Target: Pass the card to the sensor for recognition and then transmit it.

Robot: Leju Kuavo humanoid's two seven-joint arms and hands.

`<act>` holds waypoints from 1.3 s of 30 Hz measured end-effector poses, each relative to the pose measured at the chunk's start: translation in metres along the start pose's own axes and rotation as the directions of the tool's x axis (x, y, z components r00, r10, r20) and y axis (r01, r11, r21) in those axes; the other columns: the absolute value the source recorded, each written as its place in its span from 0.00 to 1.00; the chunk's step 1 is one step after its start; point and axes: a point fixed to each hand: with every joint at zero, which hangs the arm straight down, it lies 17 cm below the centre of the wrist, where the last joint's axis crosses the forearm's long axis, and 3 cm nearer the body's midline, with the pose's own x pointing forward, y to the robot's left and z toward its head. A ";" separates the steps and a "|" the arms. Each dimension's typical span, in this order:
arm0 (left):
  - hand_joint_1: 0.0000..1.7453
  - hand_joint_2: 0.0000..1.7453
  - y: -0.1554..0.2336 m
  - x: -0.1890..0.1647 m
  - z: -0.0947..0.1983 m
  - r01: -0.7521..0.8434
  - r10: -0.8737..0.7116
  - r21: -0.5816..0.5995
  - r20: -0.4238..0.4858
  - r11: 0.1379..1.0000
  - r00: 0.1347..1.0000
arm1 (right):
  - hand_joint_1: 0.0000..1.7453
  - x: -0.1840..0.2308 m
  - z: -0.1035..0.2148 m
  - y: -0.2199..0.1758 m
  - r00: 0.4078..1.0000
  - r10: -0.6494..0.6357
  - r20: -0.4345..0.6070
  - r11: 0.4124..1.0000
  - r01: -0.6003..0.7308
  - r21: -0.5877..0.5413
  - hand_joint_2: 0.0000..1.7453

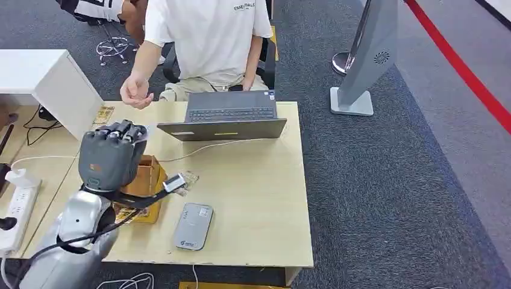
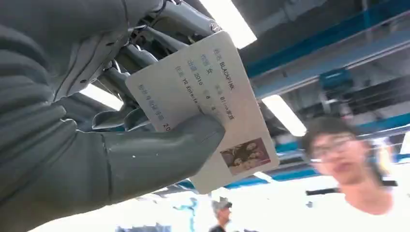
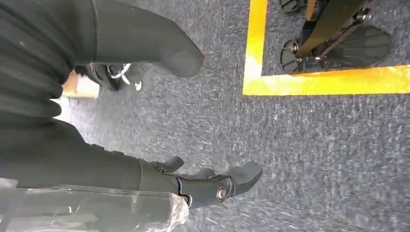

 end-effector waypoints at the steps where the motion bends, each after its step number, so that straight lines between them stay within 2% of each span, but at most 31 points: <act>1: 1.00 1.00 -0.005 -0.014 -0.009 0.028 -0.028 -0.001 -0.015 1.000 0.999 | 0.00 0.000 0.000 0.000 1.000 0.007 0.002 1.000 -0.007 0.002 1.00; 5: 1.00 1.00 -0.032 -0.074 -0.034 0.112 -0.116 -0.052 -0.102 0.992 0.988 | 0.00 0.002 0.000 0.000 1.000 0.027 0.009 1.000 -0.027 0.009 1.00; 9: 1.00 1.00 -0.047 -0.105 -0.050 0.148 -0.160 -0.091 -0.145 0.985 0.976 | 0.00 0.003 0.000 0.000 0.999 0.037 0.012 0.999 -0.037 0.012 1.00; 10: 0.00 1.00 -0.055 -0.111 -0.049 0.152 -0.169 -0.113 -0.151 0.982 0.974 | 0.00 0.003 0.000 0.000 0.999 0.038 0.014 0.999 -0.038 0.012 1.00; 16: 0.00 1.00 -0.072 -0.120 -0.048 0.132 -0.158 -0.154 -0.171 0.979 0.972 | 0.00 0.005 -0.001 -0.001 0.999 0.040 0.016 0.999 -0.040 0.012 1.00; 22: 0.00 1.00 -0.077 -0.101 -0.036 0.044 -0.068 -0.143 -0.164 0.989 0.984 | 0.00 0.004 -0.001 -0.001 0.999 0.033 0.014 0.999 -0.033 0.011 1.00; 26: 0.00 1.00 -0.059 -0.070 -0.017 -0.084 0.073 -0.074 -0.149 0.994 0.986 | 0.00 0.004 -0.001 -0.001 1.000 0.017 0.011 1.000 -0.017 0.008 1.00; 30: 0.00 1.00 -0.028 -0.025 0.021 -0.180 0.177 -0.021 -0.103 0.983 0.979 | 0.00 -0.001 0.000 -0.001 1.000 -0.003 0.001 1.000 0.003 0.005 1.00; 36: 0.00 1.00 -0.002 -0.008 0.038 -0.229 0.230 0.017 -0.089 0.973 0.969 | 0.00 -0.001 0.000 -0.002 1.000 -0.009 -0.003 1.000 0.009 -0.002 1.00; 39: 0.00 1.00 0.019 0.012 0.067 -0.248 0.250 0.032 -0.055 0.968 0.967 | 0.00 -0.004 0.000 -0.004 0.999 -0.046 -0.017 0.999 0.046 -0.016 1.00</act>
